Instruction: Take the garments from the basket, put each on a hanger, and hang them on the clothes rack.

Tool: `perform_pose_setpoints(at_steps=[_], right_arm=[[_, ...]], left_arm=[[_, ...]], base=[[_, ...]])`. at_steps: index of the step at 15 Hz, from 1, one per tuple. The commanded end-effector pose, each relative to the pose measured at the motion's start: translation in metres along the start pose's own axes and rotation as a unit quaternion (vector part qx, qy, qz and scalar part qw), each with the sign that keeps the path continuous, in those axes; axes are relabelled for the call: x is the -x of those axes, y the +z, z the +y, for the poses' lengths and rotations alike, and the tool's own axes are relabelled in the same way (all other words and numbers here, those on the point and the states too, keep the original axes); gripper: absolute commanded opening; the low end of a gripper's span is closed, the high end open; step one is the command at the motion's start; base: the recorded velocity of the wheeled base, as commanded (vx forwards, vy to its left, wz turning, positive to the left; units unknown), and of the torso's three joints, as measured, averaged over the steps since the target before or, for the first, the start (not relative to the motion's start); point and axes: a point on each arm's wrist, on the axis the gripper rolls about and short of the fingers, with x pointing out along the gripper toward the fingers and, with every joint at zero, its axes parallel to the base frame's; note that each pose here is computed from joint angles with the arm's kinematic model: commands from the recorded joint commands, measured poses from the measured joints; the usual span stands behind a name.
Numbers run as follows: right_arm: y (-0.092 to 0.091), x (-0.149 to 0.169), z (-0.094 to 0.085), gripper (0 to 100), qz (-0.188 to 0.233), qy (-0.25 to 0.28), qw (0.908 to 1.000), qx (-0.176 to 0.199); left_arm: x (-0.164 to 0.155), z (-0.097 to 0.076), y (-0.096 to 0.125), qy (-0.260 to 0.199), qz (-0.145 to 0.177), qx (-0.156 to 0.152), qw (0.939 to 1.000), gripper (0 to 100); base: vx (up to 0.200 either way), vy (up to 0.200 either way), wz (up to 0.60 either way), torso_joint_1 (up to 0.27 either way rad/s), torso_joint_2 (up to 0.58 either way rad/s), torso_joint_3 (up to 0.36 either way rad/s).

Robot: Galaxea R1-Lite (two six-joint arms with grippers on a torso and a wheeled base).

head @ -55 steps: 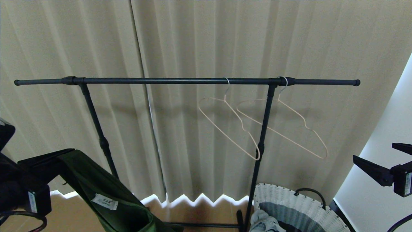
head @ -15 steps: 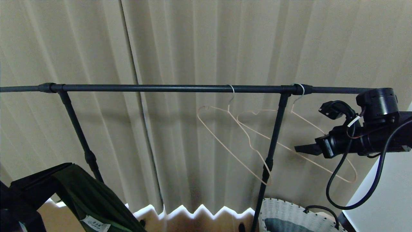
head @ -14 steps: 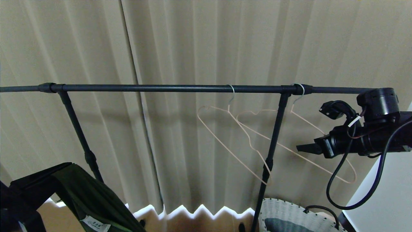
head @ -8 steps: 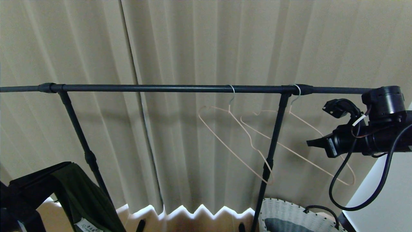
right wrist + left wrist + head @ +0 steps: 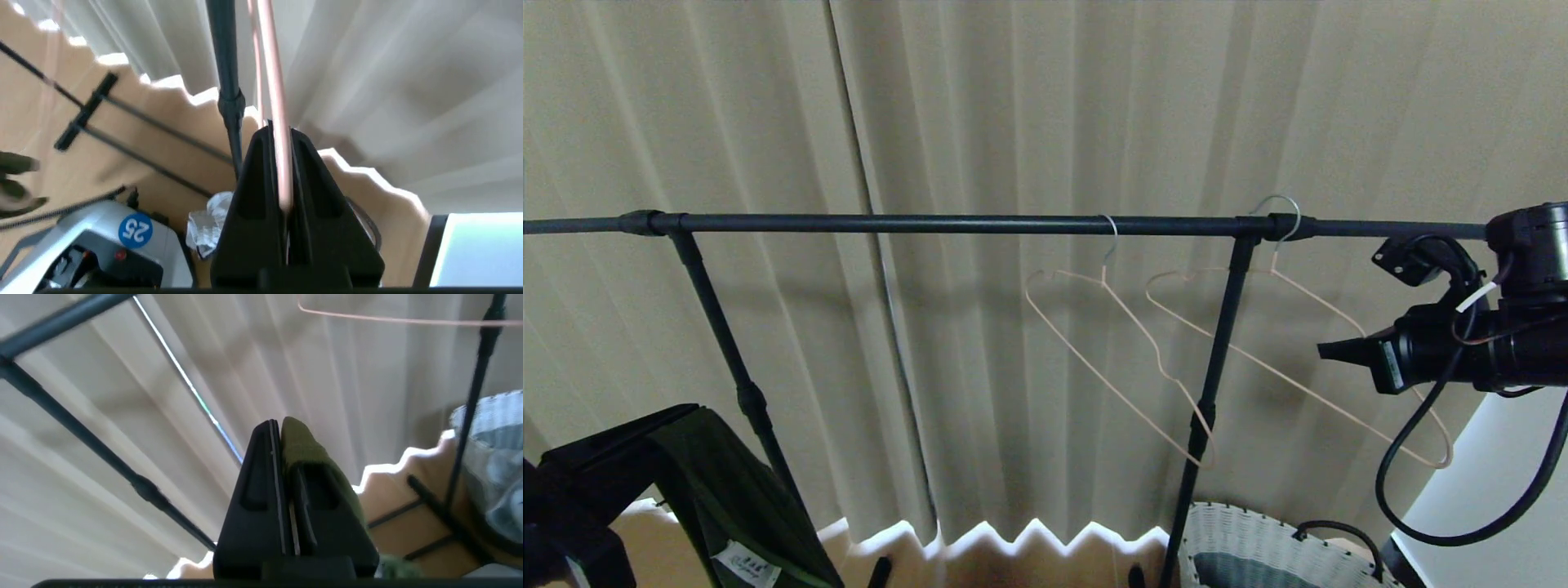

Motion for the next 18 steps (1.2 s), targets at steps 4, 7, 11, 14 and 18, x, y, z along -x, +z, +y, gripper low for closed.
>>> perform_pose_setpoints(at_steps=[4, 7, 11, 14, 18], right_arm=[[-0.005, 0.028, 0.010, 0, -0.025, -0.004, 0.9997, 0.003], [-0.019, 0.039, 0.015, 0, -0.020, -0.006, 0.9998, 0.000], [-0.038, 0.062, 0.021, 0, -0.028, -0.018, 0.9994, -0.004], [-0.052, 0.075, 0.024, 0, -0.031, -0.028, 0.9991, -0.008], [-0.081, 0.083, 0.031, 0, -0.009, -0.048, 0.9987, -0.017]], left_arm=[[0.000, 0.000, 0.001, 0.001, 0.000, -0.002, 1.0000, 0], [0.000, 0.001, 0.001, 0.003, -0.001, -0.005, 1.0000, 0], [0.000, 0.000, -0.001, 0.001, 0.001, -0.010, 0.9999, 0], [0.000, 0.000, -0.002, 0.000, 0.005, -0.010, 0.9999, 0], [-0.001, -0.001, -0.003, 0.000, 0.007, -0.009, 0.9999, 0]], base=[[0.000, 0.000, 0.00, 0.000, 0.00, 0.000], [0.000, 0.000, 0.00, 0.000, 0.00, 0.000], [0.000, 0.000, 0.00, 0.000, 0.00, 0.000], [0.000, 0.000, 0.00, 0.000, 0.00, 0.000], [-0.100, 0.000, 0.00, 0.001, 0.00, 0.001]])
